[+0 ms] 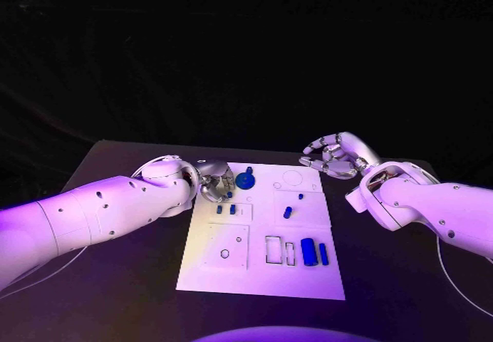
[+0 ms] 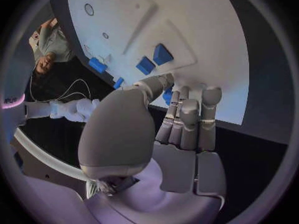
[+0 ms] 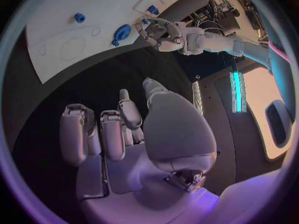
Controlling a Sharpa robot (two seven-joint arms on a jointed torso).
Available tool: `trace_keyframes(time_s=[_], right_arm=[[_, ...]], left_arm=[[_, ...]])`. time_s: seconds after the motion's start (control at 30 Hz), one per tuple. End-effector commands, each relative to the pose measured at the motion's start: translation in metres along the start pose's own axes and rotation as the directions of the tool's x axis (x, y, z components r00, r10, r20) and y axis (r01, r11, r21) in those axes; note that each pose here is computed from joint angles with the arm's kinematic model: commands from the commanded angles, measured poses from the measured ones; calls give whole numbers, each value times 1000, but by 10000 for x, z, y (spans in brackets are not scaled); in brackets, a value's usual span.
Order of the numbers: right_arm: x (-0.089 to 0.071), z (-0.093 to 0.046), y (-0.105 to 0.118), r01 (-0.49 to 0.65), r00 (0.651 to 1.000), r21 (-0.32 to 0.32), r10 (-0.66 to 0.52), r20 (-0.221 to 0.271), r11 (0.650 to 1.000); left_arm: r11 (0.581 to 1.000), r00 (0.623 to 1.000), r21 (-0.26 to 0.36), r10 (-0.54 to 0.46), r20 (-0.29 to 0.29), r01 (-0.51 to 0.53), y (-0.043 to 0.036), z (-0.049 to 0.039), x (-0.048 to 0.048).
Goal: Assemble the parts on the task board
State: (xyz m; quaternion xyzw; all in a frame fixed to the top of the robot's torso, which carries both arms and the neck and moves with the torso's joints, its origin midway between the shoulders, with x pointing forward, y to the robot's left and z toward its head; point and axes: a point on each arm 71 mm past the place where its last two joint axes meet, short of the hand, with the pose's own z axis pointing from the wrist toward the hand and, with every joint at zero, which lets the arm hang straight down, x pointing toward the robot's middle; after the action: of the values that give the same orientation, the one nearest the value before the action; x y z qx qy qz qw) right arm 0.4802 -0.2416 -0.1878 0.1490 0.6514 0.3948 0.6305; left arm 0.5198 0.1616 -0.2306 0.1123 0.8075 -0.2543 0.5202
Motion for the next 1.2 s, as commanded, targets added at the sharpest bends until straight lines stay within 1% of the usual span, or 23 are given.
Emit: trace_keyframes(time_s=[0.03, 0.2, 0.3, 0.37, 0.43, 0.5, 0.57, 0.6, 0.67, 0.7, 0.73, 0.8, 0.83, 0.87, 0.93, 0.97, 1.0, 1.07, 1.1, 1.13, 1.2], right_arm=[[14, 0, -6, 16, 1000, 3, -16, -18, 1000], [23, 0, -24, 30, 999, 18, -30, -38, 999], [35, -3, -39, 55, 996, 23, -54, -68, 998], [44, -6, -52, 79, 993, 24, -76, -94, 997], [55, -12, -71, 111, 986, 25, -107, -129, 994], [67, -17, -94, 153, 975, 22, -147, -167, 988], [79, -20, -111, 196, 962, 15, -189, -198, 980], [87, -22, -120, 226, 951, 9, -219, -217, 974], [107, -24, -132, 302, 922, -14, -296, -250, 953], [124, -22, -132, 354, 898, -34, -350, -267, 935], [136, -20, -128, 387, 881, -47, -384, -275, 921], [172, -13, -109, 464, 837, -81, -466, -286, 882], [187, -11, -101, 491, 819, -94, -495, -289, 866], [206, -8, -92, 520, 798, -106, -527, -292, 847], [241, -1, -78, 567, 762, -124, -576, -296, 814], [252, 1, -74, 582, 750, -129, -591, -297, 803], [271, 5, -70, 603, 733, -135, -612, -297, 786], [304, 9, -65, 634, 706, -143, -644, -295, 760], [314, 11, -63, 642, 699, -144, -652, -294, 753], [331, 14, -62, 655, 688, -145, -665, -290, 741], [352, 20, -61, 669, 676, -147, -679, -284, 728]], left_arm=[[1000, 1000, -9, -5, 6, 5, 10, -3, -8], [1000, 1000, -15, -8, 25, 9, 53, -31, -26], [1000, 998, -7, -22, 58, 23, 90, -70, -54], [999, 995, 14, -45, 92, 44, 111, -109, -85], [996, 988, 43, -85, 132, 80, 129, -162, -132], [987, 973, 75, -152, 174, 141, 152, -227, -196], [973, 952, 103, -226, 206, 209, 177, -286, -254], [960, 935, 120, -276, 223, 255, 194, -323, -292], [915, 880, 166, -399, 257, 366, 232, -404, -385], [872, 829, 201, -488, 275, 446, 256, -458, -440], [837, 788, 223, -546, 285, 499, 274, -493, -471], [738, 670, 268, -675, 309, 620, 318, -575, -531], [696, 621, 283, -717, 316, 660, 333, -603, -546], [644, 561, 301, -763, 321, 703, 349, -635, -560], [555, 465, 331, -827, 315, 763, 364, -684, -573], [529, 438, 340, -844, 311, 778, 365, -698, -574], [490, 398, 353, -866, 304, 797, 363, -721, -575], [434, 342, 375, -894, 288, 819, 351, -758, -575], [416, 325, 382, -903, 281, 825, 346, -769, -575], [389, 299, 393, -915, 271, 833, 337, -788, -573], [358, 269, 405, -927, 260, 842, 327, -811, -571]])
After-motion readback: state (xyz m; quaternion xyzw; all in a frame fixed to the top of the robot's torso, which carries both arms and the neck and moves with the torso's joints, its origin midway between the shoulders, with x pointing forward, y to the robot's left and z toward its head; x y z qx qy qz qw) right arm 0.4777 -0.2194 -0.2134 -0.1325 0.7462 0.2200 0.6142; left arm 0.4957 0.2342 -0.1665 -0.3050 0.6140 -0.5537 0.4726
